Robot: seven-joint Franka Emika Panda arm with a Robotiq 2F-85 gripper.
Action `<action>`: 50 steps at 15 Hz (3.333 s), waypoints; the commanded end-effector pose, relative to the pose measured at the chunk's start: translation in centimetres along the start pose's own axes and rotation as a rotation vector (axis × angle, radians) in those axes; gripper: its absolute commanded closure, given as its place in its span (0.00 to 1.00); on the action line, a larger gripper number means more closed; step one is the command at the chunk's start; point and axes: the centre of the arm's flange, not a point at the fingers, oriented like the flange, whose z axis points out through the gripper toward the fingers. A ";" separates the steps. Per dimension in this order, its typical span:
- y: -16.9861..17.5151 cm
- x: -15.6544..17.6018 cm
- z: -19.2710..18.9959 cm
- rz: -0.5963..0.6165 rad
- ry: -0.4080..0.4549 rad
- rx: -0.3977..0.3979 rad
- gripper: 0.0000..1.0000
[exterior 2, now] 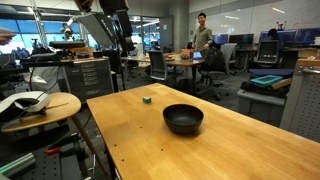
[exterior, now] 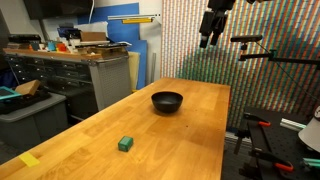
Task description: Pick up the green box and place it in the bowl
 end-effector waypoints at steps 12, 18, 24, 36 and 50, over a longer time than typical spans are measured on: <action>-16.8 10.0 10.1 -0.293 -0.069 -0.028 0.00; -23.1 10.4 14.7 -0.382 -0.111 0.017 0.00; -27.8 10.3 18.2 -0.434 -0.137 0.047 0.00; -30.8 12.3 26.9 -0.483 -0.134 0.090 0.00; -30.8 11.6 31.5 -0.444 -0.214 0.124 0.00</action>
